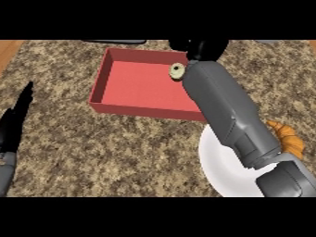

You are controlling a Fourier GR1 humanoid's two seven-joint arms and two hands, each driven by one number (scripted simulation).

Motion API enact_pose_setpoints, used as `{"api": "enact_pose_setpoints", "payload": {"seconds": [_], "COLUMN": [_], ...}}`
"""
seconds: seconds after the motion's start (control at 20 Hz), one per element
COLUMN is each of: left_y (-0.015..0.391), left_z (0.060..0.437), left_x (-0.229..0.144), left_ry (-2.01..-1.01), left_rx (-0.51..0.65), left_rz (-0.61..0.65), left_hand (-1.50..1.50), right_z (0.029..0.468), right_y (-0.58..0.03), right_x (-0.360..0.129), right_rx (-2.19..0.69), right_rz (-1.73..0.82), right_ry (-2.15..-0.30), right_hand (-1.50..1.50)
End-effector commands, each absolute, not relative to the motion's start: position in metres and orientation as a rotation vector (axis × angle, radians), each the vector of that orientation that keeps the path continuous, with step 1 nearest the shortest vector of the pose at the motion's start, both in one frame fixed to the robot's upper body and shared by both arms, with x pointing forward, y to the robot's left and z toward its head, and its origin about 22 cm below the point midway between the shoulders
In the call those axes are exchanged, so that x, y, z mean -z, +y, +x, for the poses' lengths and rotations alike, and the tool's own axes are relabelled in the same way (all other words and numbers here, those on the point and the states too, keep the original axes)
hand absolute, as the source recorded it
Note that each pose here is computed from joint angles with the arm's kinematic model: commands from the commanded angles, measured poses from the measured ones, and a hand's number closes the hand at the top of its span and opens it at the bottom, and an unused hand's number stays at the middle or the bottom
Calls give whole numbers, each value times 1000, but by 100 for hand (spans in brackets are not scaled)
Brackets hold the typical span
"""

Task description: Pick the cupcake from the plate and place it in the cardboard box

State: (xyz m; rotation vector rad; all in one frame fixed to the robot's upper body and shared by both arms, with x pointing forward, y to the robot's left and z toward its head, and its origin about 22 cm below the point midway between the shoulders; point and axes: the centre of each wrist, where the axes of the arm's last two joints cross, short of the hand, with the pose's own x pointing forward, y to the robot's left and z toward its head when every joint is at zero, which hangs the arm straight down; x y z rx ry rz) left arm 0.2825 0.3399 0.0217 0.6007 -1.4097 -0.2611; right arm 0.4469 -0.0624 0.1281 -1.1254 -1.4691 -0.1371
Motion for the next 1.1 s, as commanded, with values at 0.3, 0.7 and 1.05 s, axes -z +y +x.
{"api": "enact_pose_setpoints", "payload": {"seconds": [0.3, 0.7, 1.05], "left_y": [368, 375, 373], "left_z": [259, 237, 247], "left_x": [-7, 5, -8], "left_ry": [-1343, -1311, -1319], "left_rx": [208, 157, 159], "left_rz": [672, 696, 695], "left_hand": [0, 0, 0], "right_z": [424, 377, 301], "right_y": [-68, -101, -108], "right_x": [-110, -74, -62], "right_rx": [367, 317, 215], "right_rz": [-1028, -1054, -973], "right_ry": [-1556, -1513, -1476], "right_hand": [-150, -150, -150]}}
